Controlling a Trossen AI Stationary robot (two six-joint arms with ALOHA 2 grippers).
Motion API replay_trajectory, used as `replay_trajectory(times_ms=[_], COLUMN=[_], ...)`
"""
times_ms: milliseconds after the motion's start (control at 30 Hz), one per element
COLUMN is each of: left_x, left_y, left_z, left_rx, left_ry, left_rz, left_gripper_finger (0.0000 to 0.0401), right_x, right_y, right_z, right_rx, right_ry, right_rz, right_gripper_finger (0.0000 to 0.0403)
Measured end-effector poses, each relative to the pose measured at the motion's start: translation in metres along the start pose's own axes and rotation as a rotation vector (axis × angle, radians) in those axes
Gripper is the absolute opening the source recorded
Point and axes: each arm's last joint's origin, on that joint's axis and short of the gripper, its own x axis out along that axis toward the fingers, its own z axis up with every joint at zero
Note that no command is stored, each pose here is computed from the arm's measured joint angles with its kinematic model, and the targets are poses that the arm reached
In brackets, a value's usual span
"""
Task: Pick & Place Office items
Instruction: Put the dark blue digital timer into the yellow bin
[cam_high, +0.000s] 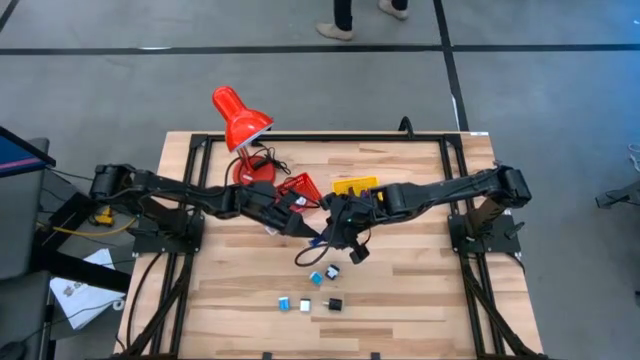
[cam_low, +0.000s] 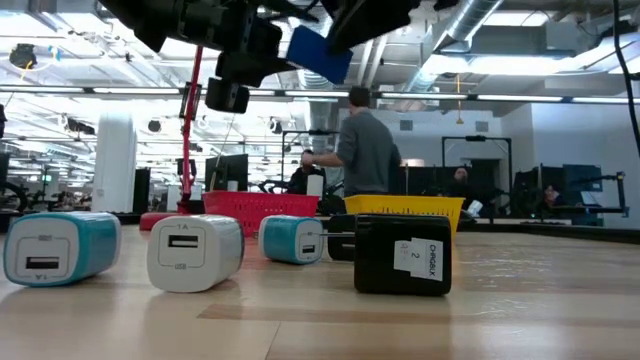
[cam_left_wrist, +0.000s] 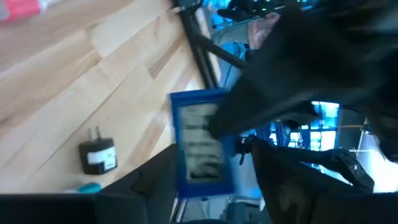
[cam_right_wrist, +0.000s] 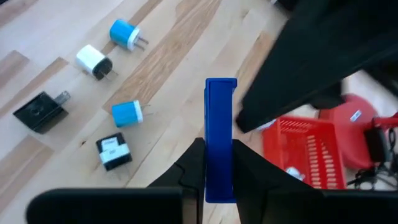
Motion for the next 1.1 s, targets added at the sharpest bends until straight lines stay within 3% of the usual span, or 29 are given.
replay_trajectory(times_ms=[167, 333, 433, 567, 733, 800, 933, 1100], left_x=[-0.001, -0.004, -0.004, -0.004, -0.005, -0.005, -0.006, -0.006], left_y=[0.004, 0.007, 0.009, 0.01, 0.011, 0.01, 0.007, 0.004], left_z=[0.003, 0.011, 0.012, 0.013, 0.017, 0.019, 0.022, 0.023], left_rx=[0.094, 0.197, 0.26, 0.346, 0.383, 0.384, 0.386, 0.388], left_ry=[-0.001, -0.033, -0.077, -0.139, -0.283, -0.346, -0.417, -0.438], left_rz=[0.034, 0.047, 0.089, 0.142, 0.221, 0.241, 0.238, 0.212], left_gripper_finger=[0.0256, 0.0286, 0.0291, 0.0291, 0.029, 0.029, 0.029, 0.029], right_x=[-0.008, -0.018, -0.032, -0.048, -0.052, -0.049, -0.037, -0.01], right_y=[-0.003, -0.009, -0.01, -0.008, -0.015, -0.02, -0.026, -0.03], right_z=[-0.004, -0.023, -0.041, -0.077, -0.115, -0.125, -0.135, -0.141], right_rx=[0.094, 0.324, 0.449, 0.667, 1.133, 1.266, 1.414, 1.495], right_ry=[0.026, 0.105, 0.148, 0.184, 0.142, 0.125, 0.145, 0.174], right_rz=[0.005, 0.101, 0.092, -0.033, -0.283, -0.41, -0.576, -0.602], right_gripper_finger=[0.0048, 0.0048, 0.0048, 0.0048, 0.0048, 0.0048, 0.0049, 0.0049])
